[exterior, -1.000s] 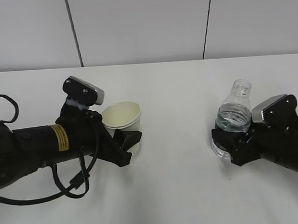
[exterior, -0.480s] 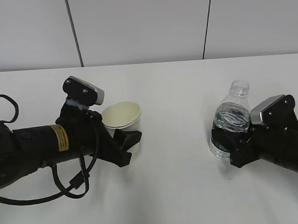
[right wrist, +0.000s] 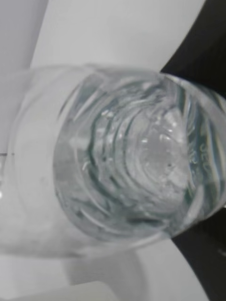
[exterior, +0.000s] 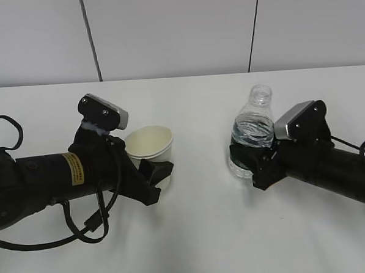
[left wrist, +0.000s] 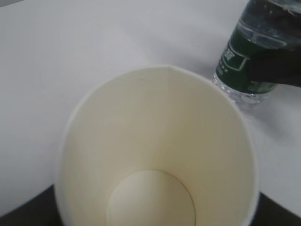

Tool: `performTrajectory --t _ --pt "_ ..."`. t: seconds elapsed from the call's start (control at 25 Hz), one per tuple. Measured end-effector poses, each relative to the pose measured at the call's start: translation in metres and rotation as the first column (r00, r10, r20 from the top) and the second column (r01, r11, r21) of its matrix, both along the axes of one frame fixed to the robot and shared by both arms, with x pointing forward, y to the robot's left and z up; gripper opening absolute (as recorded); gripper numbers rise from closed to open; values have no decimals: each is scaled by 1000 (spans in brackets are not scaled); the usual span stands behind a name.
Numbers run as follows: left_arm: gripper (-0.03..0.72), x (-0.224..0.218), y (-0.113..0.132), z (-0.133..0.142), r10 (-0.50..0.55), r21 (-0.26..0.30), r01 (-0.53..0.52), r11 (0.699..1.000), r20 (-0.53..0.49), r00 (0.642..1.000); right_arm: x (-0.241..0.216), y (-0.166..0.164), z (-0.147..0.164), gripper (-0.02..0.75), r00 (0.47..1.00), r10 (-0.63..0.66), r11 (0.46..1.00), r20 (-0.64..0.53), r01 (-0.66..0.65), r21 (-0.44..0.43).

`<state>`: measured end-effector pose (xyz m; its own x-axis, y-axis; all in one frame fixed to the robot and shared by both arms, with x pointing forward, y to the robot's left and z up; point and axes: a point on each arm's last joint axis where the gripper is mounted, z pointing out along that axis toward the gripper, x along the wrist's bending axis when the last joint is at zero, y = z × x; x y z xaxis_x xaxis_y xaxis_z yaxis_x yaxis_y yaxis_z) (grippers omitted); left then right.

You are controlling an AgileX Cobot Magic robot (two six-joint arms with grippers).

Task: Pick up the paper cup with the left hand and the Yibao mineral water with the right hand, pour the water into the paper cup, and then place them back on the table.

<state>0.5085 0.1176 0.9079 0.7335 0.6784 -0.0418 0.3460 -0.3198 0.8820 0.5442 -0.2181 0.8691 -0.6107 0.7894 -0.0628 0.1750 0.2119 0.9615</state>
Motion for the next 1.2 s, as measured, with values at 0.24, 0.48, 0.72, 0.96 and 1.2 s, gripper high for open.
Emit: performTrajectory --t 0.24,0.48,0.72,0.96,1.2 --pt "433 0 2 -3 9 33 -9 999 -22 1000 30 25 15 433 999 29 999 42 -28 -32" --pt "433 1 2 -2 28 16 -27 999 -23 999 55 53 30 433 996 69 992 53 -63 -108" --pt "433 2 2 0 56 -15 -56 998 -21 998 66 76 41 433 987 127 977 96 -108 -182" --pt "433 2 2 3 51 -22 -51 998 -10 999 73 80 45 433 973 177 948 147 -128 -291" --pt "433 0 0 5 4 -12 -3 1000 12 1000 75 81 47 433 952 227 916 208 -136 -378"
